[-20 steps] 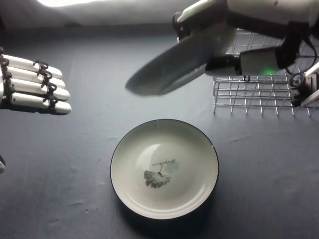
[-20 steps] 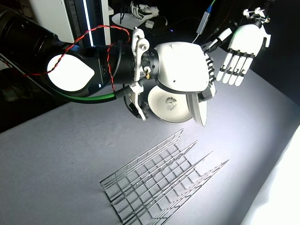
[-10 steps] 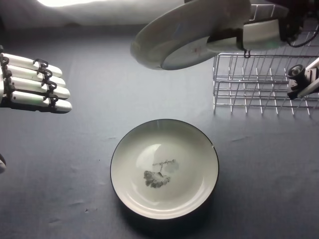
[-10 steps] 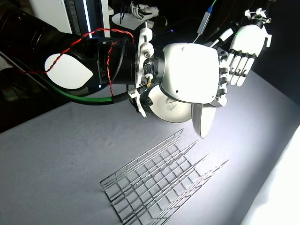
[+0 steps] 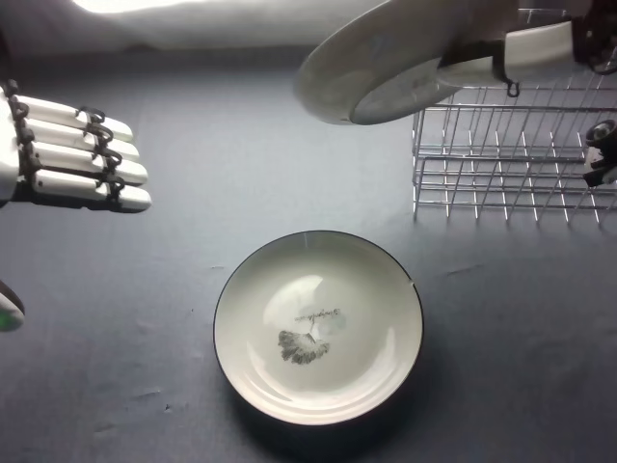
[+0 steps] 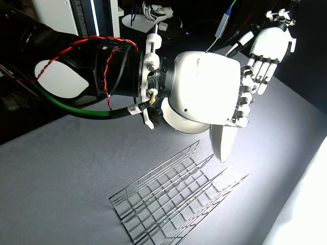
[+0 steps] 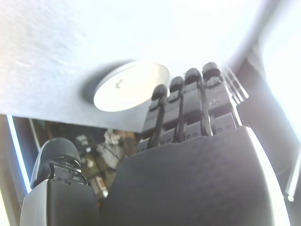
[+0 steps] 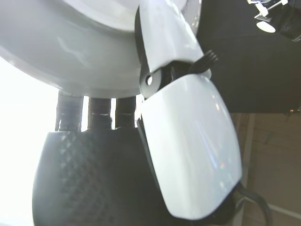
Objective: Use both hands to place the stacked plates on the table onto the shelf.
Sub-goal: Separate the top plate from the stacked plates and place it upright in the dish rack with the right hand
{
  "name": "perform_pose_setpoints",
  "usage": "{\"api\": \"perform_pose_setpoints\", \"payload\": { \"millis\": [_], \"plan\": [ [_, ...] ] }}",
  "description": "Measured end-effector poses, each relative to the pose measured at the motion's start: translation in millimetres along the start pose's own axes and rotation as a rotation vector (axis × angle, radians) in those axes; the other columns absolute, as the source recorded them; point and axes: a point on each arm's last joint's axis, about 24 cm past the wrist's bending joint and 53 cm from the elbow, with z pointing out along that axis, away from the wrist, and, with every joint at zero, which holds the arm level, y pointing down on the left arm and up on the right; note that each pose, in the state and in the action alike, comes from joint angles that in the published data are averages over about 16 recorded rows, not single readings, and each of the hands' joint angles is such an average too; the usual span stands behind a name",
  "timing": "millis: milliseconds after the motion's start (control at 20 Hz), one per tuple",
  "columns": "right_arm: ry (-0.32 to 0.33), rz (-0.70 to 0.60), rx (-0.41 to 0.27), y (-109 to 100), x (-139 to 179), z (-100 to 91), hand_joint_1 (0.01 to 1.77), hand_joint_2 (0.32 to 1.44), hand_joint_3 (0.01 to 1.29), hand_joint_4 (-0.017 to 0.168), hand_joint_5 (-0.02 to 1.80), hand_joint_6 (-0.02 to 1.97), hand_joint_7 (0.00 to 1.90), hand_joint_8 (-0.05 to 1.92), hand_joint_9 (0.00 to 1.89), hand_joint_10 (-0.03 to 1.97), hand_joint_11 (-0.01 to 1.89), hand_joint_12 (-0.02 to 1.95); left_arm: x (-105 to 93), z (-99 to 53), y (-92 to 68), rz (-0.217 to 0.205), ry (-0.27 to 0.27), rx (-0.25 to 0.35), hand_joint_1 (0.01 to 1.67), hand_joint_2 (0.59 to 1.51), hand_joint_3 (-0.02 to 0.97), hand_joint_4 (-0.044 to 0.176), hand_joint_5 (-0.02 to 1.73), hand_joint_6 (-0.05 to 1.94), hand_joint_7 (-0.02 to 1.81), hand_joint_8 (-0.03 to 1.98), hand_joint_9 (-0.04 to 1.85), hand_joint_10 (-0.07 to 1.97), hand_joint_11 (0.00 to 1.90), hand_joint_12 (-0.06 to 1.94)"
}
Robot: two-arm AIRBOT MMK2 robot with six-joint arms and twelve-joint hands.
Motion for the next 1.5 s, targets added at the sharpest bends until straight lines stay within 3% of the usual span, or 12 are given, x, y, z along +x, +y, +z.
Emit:
{"api": "perform_pose_setpoints", "payload": {
  "millis": [700, 1500],
  "plan": [
    [-0.085, -0.011, 0.127, -30, -53, -19.4, 1.39, 1.08, 0.01, -0.008, 0.76, 1.22, 0.8, 1.14, 0.83, 1.34, 0.83, 1.57, -5.1, 32.3, -38.8, -0.006, -0.005, 0.085, 0.01, 1.058, 0.01, 0.002, 0.02, 0.01, 0.01, 0.01, 0.02, 0.01, 0.02, 0.01],
    [-0.151, -0.073, 0.27, -96, -97, -55.0, 1.34, 1.06, 0.01, -0.008, 0.77, 1.28, 0.85, 1.09, 0.87, 1.29, 0.82, 1.54, 40.6, 70.8, -65.5, -0.048, 0.104, 0.12, 0.01, 1.07, 0.01, 0.002, 0.02, 0.01, 0.02, 0.01, 0.02, 0.01, 0.01, 0.01]
  ]
}}
